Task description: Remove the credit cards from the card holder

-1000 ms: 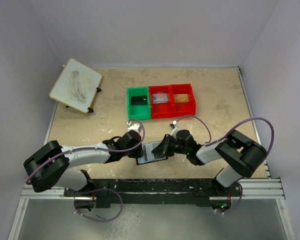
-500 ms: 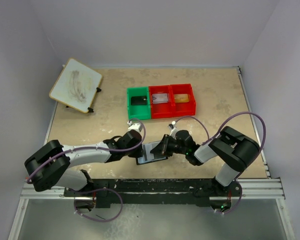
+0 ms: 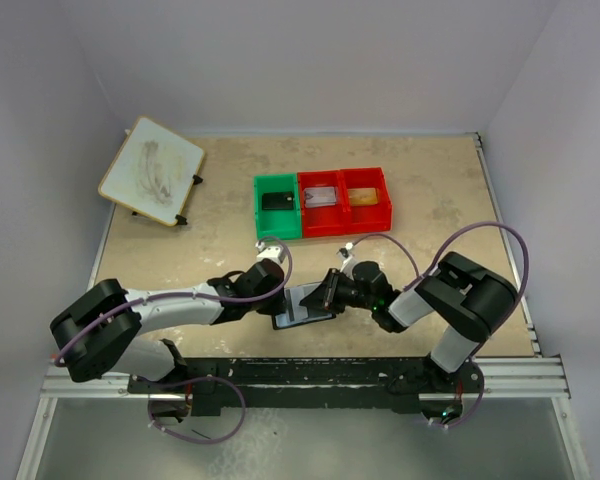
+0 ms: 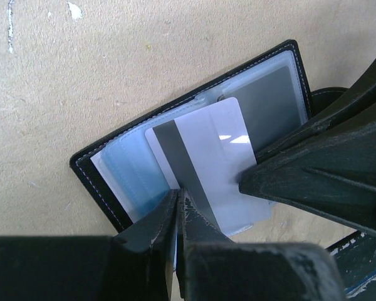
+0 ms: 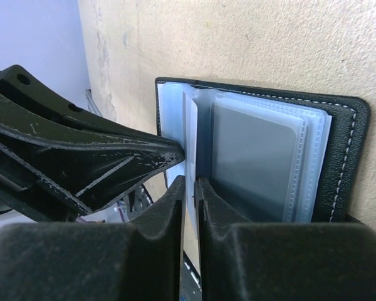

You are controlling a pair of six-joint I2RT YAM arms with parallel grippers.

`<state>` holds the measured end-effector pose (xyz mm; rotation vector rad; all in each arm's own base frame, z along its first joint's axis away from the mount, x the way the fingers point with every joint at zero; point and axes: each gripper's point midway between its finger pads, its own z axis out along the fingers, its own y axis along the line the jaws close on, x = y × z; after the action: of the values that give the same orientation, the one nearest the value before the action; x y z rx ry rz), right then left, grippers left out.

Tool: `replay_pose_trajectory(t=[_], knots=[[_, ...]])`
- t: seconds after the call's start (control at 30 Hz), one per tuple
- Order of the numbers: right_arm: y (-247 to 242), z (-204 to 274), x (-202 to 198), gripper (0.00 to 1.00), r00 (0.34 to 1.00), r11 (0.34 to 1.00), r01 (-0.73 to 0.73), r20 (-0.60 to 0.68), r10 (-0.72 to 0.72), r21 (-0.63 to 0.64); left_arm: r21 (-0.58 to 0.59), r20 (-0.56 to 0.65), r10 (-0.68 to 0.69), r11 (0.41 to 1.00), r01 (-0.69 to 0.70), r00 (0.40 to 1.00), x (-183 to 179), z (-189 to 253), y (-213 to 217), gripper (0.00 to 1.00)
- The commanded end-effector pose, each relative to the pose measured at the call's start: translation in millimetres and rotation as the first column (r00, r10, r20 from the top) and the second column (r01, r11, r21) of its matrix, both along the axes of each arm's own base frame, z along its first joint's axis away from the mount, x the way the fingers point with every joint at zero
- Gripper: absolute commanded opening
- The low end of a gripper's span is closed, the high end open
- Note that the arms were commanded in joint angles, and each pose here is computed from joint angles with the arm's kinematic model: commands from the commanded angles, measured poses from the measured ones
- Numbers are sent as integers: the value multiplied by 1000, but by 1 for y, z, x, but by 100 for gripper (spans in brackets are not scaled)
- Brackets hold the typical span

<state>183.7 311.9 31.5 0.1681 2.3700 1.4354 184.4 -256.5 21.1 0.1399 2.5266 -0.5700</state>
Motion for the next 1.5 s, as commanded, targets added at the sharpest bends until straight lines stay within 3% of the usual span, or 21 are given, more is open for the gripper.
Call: replay_pose_trajectory(t=[0.0,0.2,0.6,0.97,1.47], knots=[[7,14,2,10,1000,998,-3,30,1,66,142,-18,-5,990,7,1000,-6,-20,25,0],[6,13,3,0,1000,998,8,19,-9,61,137,-16,-7,990,9,1000,-5,-18,24,0],[-7,10,5,0,998,998,55,18,-56,27,153,-13,-13,988,15,1000,-5,-13,26,0],[4,17,11,18,998,999,20,63,-23,49,136,-14,-25,990,27,1000,-5,-10,22,0],[10,13,13,18,998,999,-10,67,7,44,136,-14,-25,990,27,1000,-5,-10,22,0]])
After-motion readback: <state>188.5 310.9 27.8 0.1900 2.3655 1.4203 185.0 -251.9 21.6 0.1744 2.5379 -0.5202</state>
